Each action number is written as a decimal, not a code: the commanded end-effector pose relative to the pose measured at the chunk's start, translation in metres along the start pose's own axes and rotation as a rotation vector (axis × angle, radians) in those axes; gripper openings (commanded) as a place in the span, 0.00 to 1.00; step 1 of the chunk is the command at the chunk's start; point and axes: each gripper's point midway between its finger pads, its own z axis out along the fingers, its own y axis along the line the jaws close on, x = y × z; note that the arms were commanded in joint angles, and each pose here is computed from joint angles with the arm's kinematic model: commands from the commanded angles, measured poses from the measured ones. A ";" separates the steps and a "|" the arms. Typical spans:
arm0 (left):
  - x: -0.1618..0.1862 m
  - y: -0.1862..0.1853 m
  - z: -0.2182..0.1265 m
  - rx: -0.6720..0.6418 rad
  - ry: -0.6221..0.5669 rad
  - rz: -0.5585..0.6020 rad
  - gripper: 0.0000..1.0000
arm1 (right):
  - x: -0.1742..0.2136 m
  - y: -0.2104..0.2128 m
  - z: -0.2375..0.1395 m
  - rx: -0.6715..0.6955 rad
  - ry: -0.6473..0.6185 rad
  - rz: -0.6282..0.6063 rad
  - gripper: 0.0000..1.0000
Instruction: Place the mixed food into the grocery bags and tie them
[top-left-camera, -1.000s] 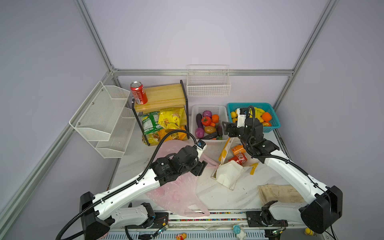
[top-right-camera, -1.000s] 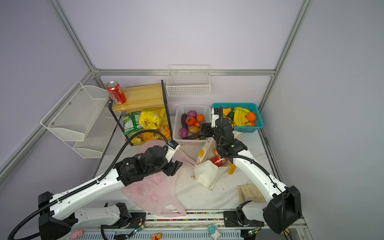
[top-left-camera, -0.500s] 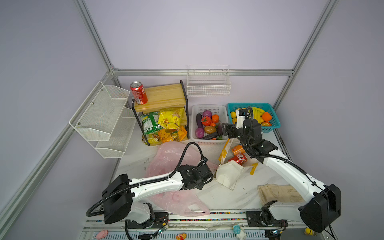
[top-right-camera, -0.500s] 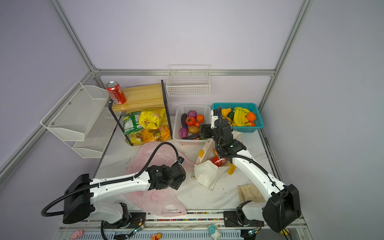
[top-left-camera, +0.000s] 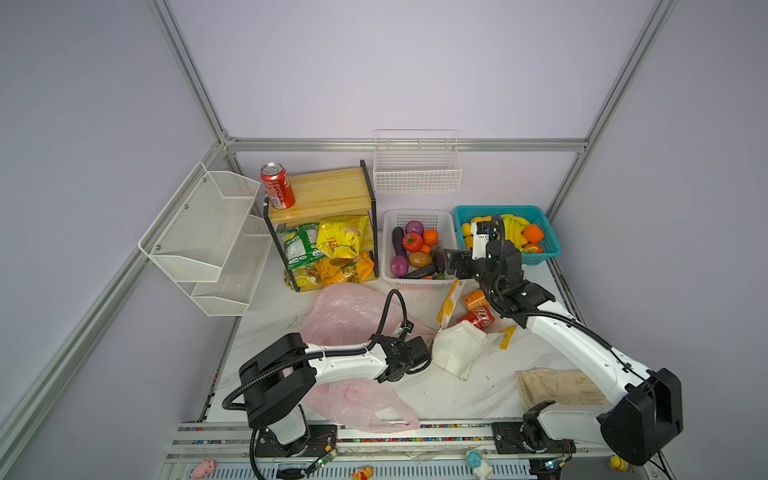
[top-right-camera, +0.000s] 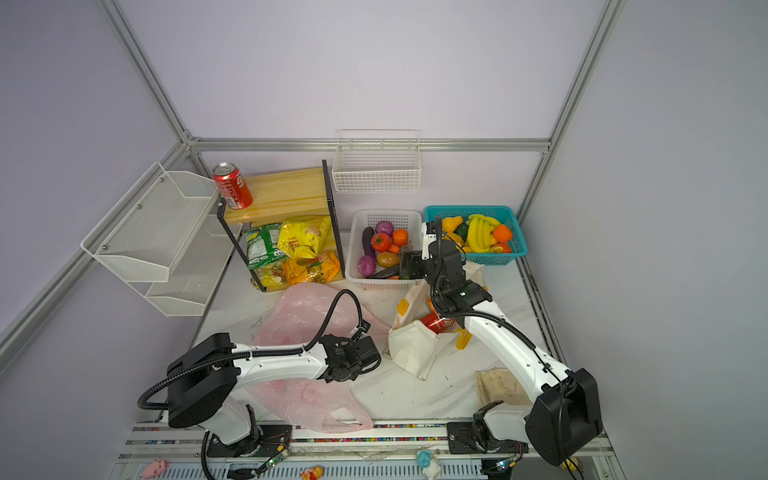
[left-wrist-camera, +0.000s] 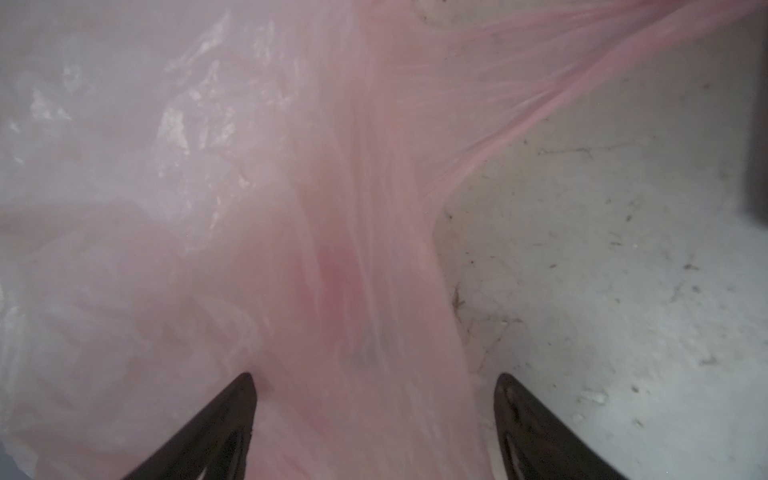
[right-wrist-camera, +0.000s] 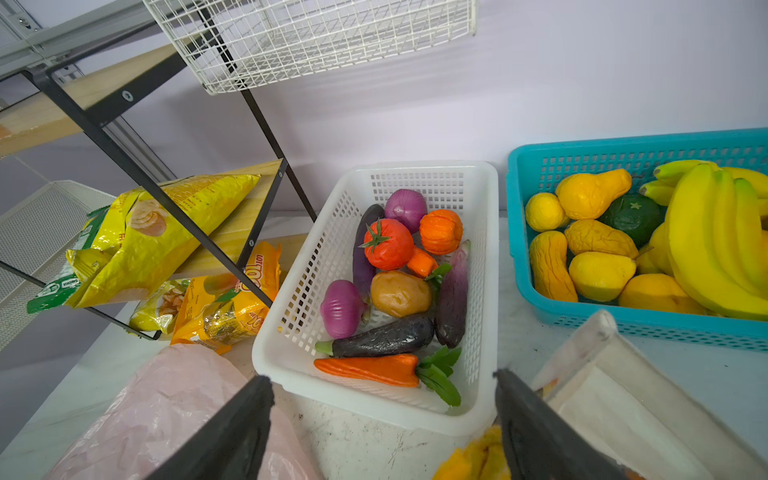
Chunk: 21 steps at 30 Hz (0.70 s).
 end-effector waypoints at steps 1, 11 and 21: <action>-0.002 0.015 0.002 -0.067 -0.027 -0.033 0.75 | -0.004 0.000 -0.004 -0.001 -0.025 0.002 0.86; -0.007 0.038 0.002 0.027 -0.095 -0.197 0.18 | -0.009 0.003 -0.006 -0.012 -0.020 -0.004 0.86; -0.037 0.113 -0.082 0.327 -0.350 -0.625 0.00 | -0.018 0.030 -0.013 -0.139 -0.006 -0.003 0.85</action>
